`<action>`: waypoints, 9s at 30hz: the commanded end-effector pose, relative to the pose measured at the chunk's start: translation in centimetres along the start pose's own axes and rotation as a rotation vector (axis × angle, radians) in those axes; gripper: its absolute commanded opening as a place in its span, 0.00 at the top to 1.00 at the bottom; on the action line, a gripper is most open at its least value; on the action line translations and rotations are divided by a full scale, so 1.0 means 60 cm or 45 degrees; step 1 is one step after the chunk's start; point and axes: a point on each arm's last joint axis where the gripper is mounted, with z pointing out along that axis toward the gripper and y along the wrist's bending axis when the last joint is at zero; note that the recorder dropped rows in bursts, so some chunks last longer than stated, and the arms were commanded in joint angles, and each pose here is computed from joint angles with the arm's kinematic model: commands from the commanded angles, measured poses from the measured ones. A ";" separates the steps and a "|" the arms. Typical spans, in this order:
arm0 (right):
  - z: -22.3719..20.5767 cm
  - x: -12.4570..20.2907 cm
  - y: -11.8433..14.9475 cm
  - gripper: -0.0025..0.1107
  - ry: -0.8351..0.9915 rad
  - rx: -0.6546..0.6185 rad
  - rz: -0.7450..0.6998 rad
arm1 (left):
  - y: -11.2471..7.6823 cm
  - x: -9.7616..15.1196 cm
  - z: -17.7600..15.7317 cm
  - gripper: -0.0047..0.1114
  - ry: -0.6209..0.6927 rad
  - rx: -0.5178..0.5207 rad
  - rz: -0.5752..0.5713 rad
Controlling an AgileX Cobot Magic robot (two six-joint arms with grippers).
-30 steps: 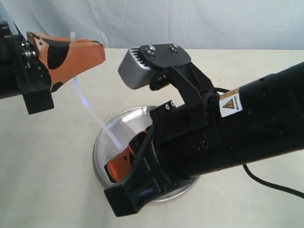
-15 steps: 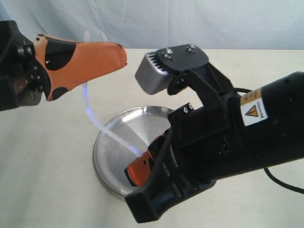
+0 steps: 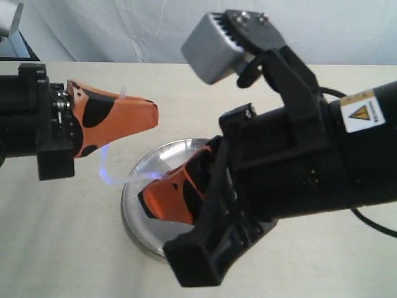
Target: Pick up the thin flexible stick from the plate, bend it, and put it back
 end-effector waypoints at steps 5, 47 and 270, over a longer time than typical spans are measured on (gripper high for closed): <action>0.010 0.006 -0.033 0.99 0.090 0.229 0.070 | -0.052 -0.030 -0.011 0.96 -0.271 0.435 -0.067; 0.028 -0.020 -0.004 0.99 -0.109 -0.065 -0.043 | 0.008 -0.023 0.001 0.96 -0.007 -0.119 0.191; -0.188 0.366 -0.169 0.98 -1.008 1.469 0.795 | 0.018 0.233 -0.252 0.55 -1.088 -1.662 -0.319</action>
